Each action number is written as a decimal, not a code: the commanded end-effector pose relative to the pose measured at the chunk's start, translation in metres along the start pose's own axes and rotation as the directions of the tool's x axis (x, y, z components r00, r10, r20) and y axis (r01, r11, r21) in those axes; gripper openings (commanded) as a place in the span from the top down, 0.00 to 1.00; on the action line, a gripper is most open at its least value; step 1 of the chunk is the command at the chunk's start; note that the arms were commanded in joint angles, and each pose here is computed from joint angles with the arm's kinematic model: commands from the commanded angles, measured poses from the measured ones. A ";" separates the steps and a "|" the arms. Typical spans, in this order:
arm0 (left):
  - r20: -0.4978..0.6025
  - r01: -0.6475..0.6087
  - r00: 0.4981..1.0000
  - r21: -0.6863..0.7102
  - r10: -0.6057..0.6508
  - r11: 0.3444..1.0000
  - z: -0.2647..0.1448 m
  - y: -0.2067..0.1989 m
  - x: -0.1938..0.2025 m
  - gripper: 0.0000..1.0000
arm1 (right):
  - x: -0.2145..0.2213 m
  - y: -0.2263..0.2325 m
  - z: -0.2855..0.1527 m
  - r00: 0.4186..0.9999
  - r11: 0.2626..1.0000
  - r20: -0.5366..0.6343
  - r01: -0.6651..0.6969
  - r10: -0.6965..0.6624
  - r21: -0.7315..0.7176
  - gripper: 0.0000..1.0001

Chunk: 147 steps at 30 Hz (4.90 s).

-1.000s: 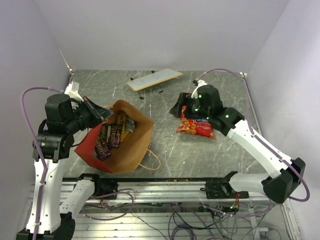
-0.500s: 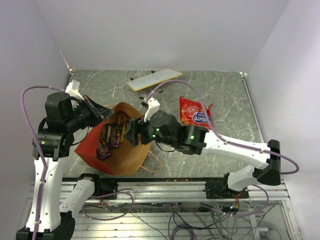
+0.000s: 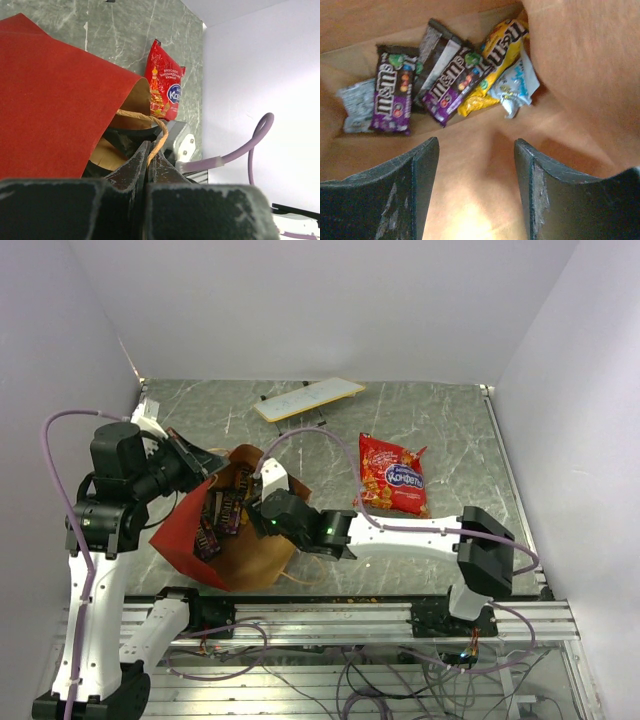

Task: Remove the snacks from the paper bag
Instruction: Take out the snack from the paper bag, then place the snack at the center of the board.

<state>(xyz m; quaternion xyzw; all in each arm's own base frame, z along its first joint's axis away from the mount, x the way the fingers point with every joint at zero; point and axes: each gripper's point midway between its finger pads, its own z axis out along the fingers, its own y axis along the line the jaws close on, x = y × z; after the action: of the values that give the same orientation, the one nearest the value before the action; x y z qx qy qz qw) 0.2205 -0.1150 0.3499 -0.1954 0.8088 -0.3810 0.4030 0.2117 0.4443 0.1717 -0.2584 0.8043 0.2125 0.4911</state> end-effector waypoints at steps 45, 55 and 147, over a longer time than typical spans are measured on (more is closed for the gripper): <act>-0.008 -0.081 0.997 -0.049 0.080 0.996 -0.012 0.003 -0.001 0.93 | 0.021 -0.044 0.131 0.996 0.978 0.052 -0.080 0.071 0.192 0.93; 0.167 -0.191 0.964 -0.117 0.208 0.975 0.007 -0.008 -0.065 0.93 | 0.012 -0.079 0.118 0.995 0.946 0.099 -0.051 0.020 0.319 1.00; -0.089 -0.261 0.962 -0.037 0.257 0.965 -0.022 0.038 0.050 0.93 | -0.033 -0.233 -0.128 0.937 0.831 0.201 -0.348 0.287 0.434 1.00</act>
<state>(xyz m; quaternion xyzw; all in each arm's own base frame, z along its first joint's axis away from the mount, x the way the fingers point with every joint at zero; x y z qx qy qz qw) 0.1794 -0.1156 0.2967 -0.0829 0.8523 -0.3216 0.4040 0.2586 0.2418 0.2781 -0.0540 0.7880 0.1297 0.5994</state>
